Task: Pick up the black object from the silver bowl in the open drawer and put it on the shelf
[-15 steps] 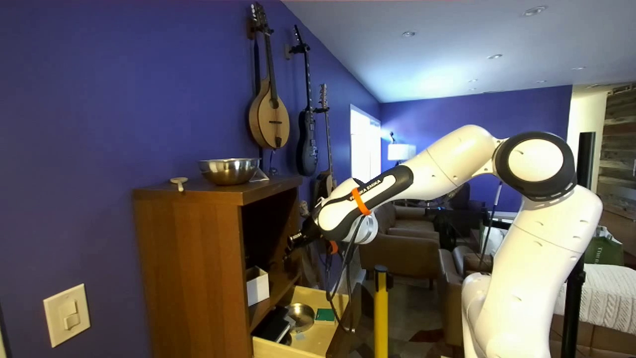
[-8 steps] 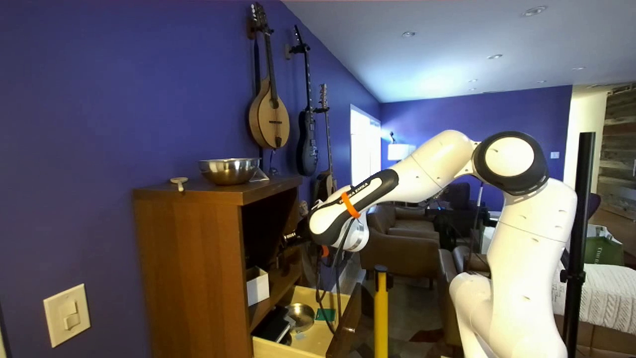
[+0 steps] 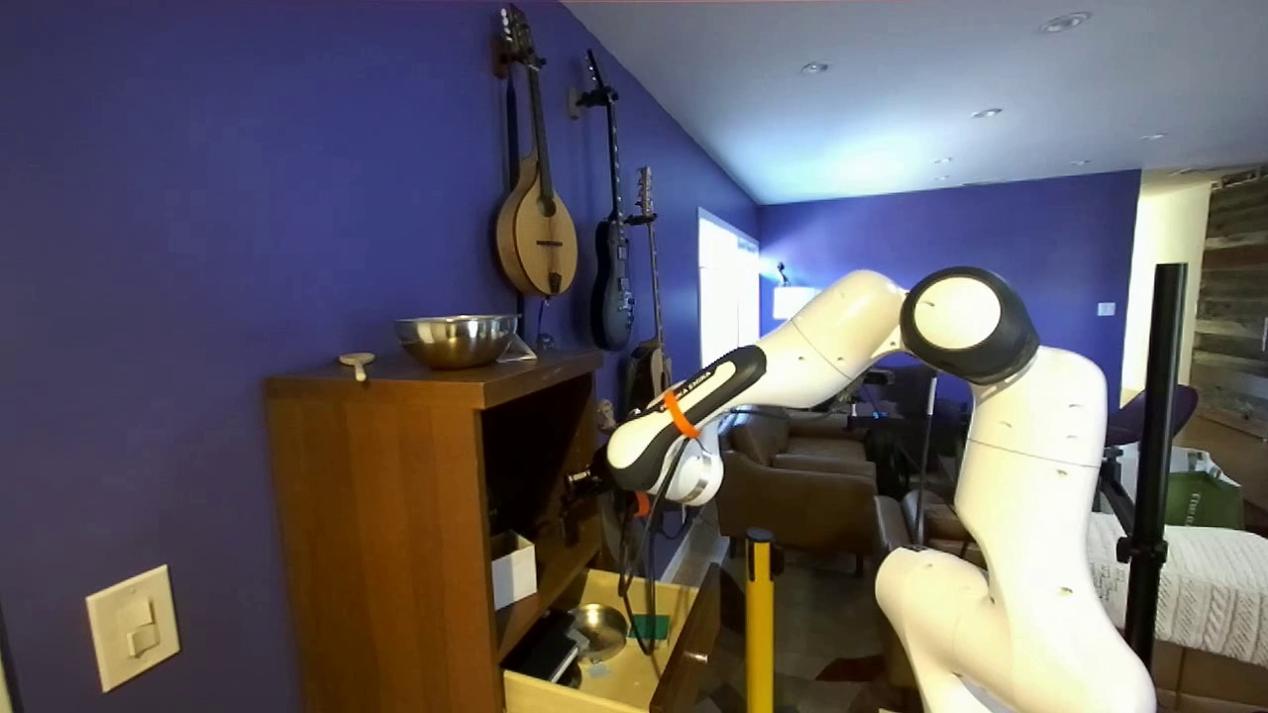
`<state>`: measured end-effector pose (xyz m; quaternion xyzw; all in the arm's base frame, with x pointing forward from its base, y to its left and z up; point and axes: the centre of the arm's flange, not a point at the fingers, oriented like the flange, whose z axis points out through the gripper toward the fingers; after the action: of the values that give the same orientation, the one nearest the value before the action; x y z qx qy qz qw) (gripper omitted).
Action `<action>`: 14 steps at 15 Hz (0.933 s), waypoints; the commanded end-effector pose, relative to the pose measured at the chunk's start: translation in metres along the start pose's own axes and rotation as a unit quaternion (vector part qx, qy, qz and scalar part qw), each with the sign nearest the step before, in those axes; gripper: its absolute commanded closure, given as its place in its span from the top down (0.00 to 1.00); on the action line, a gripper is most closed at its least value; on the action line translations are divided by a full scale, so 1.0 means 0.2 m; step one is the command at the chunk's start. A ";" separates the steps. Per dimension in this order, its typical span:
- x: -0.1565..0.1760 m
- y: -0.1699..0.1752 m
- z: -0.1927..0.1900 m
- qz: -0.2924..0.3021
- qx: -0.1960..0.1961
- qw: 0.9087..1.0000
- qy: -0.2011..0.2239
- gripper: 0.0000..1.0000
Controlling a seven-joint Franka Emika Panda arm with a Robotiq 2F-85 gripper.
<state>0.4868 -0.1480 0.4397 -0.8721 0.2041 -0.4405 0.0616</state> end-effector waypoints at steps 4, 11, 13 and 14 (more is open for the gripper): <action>-0.01 0.10 0.35 0.020 -0.004 0.999 -0.027 0.01; -0.04 0.06 0.49 0.027 -0.004 0.998 -0.062 0.29; -0.08 0.10 0.53 0.031 -0.007 0.996 -0.083 0.41; -0.10 0.10 0.53 0.033 -0.007 0.995 -0.090 0.49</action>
<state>0.5171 -0.1584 0.3851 -0.8963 0.2184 -0.3767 0.0833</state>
